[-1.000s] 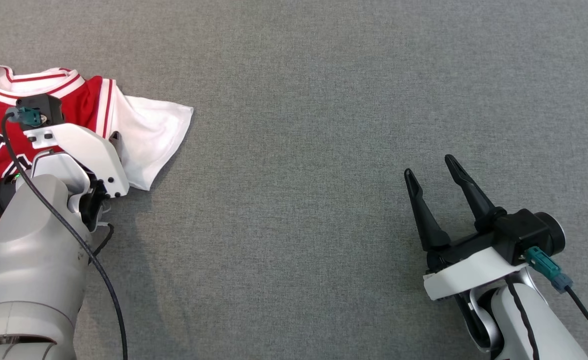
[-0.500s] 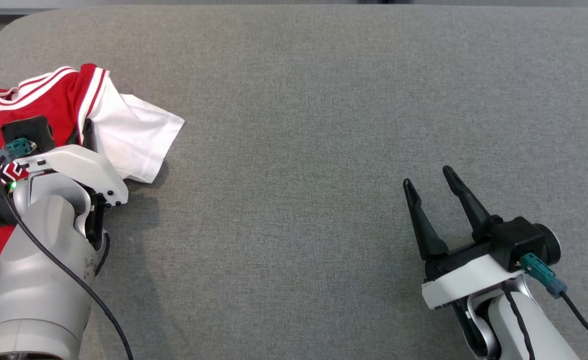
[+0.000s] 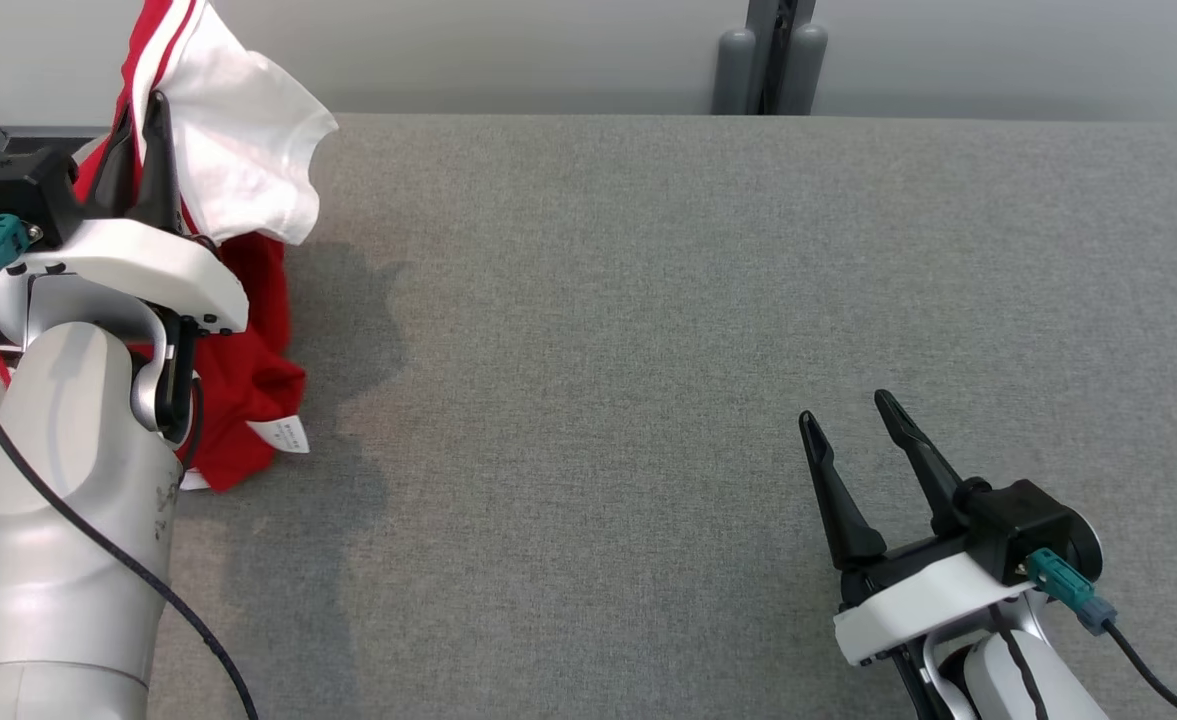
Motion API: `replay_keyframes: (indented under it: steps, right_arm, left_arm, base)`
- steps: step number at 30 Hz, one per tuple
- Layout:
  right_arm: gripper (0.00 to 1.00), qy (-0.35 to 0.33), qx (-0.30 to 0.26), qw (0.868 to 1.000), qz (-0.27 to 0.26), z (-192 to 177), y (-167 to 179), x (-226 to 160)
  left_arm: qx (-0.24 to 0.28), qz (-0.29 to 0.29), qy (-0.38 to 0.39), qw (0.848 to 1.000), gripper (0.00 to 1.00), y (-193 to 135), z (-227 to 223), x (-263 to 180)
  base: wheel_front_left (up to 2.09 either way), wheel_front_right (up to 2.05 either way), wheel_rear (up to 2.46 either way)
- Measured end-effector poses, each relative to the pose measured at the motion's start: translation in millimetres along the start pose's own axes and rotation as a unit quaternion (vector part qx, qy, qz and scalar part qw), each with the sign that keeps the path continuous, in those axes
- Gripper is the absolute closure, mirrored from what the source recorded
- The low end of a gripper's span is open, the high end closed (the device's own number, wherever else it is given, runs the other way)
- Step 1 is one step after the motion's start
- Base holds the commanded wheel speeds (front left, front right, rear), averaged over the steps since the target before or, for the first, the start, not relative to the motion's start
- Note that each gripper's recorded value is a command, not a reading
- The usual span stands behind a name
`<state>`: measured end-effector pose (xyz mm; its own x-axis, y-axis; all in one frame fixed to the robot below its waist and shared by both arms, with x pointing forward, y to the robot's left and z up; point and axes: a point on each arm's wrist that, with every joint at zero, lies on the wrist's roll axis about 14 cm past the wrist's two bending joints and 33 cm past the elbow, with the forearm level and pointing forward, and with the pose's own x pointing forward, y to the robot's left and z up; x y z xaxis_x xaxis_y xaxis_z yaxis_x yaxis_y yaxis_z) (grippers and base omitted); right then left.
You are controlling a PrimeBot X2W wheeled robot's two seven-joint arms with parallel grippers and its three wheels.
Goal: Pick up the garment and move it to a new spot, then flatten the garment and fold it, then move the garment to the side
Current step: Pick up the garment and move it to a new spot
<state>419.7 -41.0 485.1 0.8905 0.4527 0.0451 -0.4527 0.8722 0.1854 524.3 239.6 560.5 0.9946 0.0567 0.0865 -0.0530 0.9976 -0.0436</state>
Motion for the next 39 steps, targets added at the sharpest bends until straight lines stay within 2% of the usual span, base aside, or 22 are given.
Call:
replay_keyframes:
  steps: [8,19,25,34,39]
  right_arm:
    - [0.0,-0.008,0.0,1.0,-0.014,9,1,-19]
    - [0.0,-0.027,-0.004,0.998,-0.054,24,-17,-38]
    - [0.0,-0.035,-0.008,0.996,-0.086,30,-33,-53]
    - [0.0,-0.043,-0.004,0.993,-0.112,36,-45,-67]
    - [0.0,-0.045,-0.002,0.991,-0.123,37,-50,-72]
  left_arm:
    - [-0.03,-0.045,-0.092,0.994,1.0,-24,68,-4]
    - [-0.053,-0.124,-0.136,0.981,1.0,-81,109,-7]
    - [-0.075,-0.179,-0.141,0.971,1.0,-125,121,-9]
    - [-0.089,-0.239,-0.152,0.955,1.0,-171,132,-15]
    - [-0.08,-0.301,-0.146,0.939,1.0,-219,122,-29]
  base:
    - [0.0,0.0,0.0]
    - [0.0,0.0,0.0]
    - [0.0,0.0,0.0]
    - [0.0,0.0,0.0]
    - [0.0,0.0,0.0]
